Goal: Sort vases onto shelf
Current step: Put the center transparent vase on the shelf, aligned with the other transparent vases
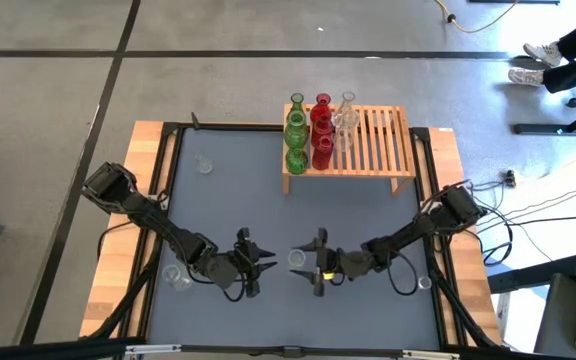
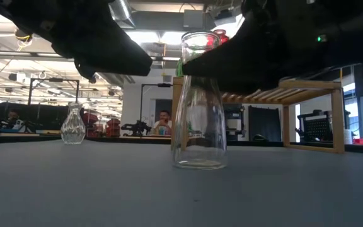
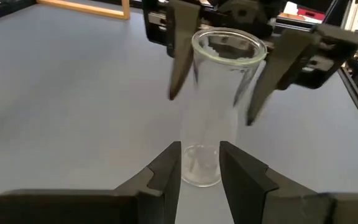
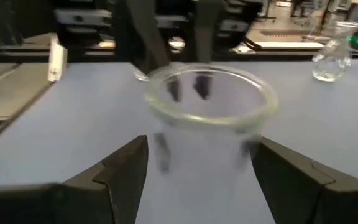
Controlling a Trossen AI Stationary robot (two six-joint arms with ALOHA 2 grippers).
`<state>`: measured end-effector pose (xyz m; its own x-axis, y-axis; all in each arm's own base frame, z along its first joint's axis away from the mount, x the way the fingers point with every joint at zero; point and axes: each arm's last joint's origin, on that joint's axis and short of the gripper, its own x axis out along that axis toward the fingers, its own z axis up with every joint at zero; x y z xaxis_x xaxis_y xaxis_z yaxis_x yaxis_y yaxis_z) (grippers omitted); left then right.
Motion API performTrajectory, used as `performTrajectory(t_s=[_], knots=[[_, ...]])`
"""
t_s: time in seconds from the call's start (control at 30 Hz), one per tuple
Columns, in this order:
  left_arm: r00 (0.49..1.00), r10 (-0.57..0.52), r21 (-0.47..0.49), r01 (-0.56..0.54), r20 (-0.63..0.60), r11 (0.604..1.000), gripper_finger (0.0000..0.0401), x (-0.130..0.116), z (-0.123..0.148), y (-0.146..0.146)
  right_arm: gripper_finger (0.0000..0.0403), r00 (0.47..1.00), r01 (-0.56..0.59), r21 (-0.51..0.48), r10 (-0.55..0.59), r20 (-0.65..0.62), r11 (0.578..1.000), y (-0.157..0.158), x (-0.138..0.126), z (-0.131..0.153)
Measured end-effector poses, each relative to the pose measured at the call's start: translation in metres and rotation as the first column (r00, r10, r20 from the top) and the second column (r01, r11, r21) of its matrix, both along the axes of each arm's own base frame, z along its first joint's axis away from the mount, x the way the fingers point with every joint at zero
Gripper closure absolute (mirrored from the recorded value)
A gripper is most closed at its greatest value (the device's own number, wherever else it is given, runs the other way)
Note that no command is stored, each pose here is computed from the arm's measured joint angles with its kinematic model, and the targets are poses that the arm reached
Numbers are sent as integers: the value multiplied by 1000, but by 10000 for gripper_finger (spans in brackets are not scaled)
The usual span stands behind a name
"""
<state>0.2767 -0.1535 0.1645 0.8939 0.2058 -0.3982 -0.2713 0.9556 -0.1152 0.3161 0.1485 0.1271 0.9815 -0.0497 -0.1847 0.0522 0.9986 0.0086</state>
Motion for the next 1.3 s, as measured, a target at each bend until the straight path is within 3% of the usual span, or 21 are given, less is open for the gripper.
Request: performTrajectory(t_s=[0.2,0.4,0.63,0.87,1.3], knots=[[1000,-2,0,2,1,1000,299,-1,0,-1,160,1000,13,-1,-13,-21,1000,-7,5,-1],[1000,-1,0,1,2,1000,299,-1,0,-1,270,999,-11,-4,11,-39,1000,-6,4,-2],[1000,-14,-4,14,5,1000,299,-3,0,-5,272,999,-18,-31,17,-38,999,-7,1,8],[1000,-21,-4,21,5,1000,299,-4,0,-7,270,998,-51,-12,51,-22,999,-10,-8,45],[999,-42,-15,42,-3,999,299,-4,0,-7,268,1000,-3,-25,2,-13,1000,-35,-59,130]])
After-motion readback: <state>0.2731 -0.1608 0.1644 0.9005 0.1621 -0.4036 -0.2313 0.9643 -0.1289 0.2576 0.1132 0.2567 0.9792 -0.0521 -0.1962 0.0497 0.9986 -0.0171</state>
